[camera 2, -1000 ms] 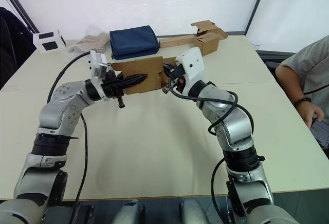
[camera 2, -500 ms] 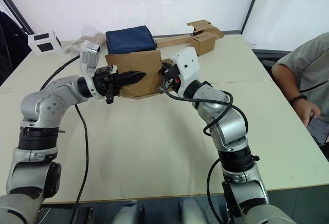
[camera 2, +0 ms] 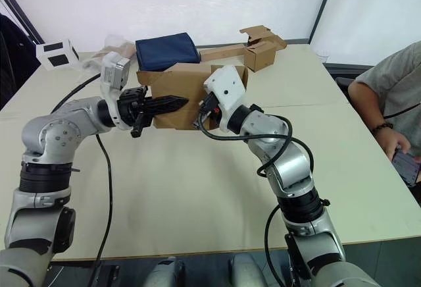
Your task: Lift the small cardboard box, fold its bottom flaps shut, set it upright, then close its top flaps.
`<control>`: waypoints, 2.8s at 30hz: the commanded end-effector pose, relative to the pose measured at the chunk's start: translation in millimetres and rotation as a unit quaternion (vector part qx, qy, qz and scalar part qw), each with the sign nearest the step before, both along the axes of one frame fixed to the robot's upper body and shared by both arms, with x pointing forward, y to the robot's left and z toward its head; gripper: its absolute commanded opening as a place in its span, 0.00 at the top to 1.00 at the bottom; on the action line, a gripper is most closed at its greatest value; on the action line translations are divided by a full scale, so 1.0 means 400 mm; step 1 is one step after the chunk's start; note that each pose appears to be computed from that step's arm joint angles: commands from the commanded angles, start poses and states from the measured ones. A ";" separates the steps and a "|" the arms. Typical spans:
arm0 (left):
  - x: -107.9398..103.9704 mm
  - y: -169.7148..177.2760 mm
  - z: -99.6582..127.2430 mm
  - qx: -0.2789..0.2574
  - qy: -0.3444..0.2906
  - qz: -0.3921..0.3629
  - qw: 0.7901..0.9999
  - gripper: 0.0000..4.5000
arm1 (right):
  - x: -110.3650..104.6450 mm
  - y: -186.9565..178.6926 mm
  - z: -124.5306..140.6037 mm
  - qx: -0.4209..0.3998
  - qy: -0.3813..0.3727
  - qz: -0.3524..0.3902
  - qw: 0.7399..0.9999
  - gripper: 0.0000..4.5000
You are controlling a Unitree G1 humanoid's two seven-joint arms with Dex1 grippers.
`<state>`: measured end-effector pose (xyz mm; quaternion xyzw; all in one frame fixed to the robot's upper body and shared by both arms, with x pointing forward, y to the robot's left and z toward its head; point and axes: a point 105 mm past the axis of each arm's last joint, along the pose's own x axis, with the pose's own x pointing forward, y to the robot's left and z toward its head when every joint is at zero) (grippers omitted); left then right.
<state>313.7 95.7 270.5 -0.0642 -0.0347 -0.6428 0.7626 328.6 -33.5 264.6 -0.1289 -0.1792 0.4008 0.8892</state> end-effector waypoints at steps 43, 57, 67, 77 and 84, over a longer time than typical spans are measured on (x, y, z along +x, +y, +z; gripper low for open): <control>0.000 0.018 0.074 -0.018 -0.019 0.003 1.000 1.00 | -0.042 -0.056 -0.048 0.014 0.059 0.047 0.997 1.00; 0.007 0.031 0.082 -0.026 -0.018 0.016 0.999 1.00 | -0.056 -0.081 -0.043 0.048 0.081 0.060 0.994 1.00; -0.002 0.026 0.099 -0.042 -0.009 0.003 0.999 1.00 | -0.049 -0.237 -0.010 0.326 0.177 0.067 0.926 0.89; -0.019 0.015 0.129 -0.084 0.031 -0.026 0.996 1.00 | 0.012 -0.237 -0.044 0.469 0.268 0.154 0.827 0.09; -0.028 0.016 0.121 -0.079 0.038 -0.025 0.996 1.00 | -0.011 -0.191 0.005 0.507 0.264 0.233 0.786 0.02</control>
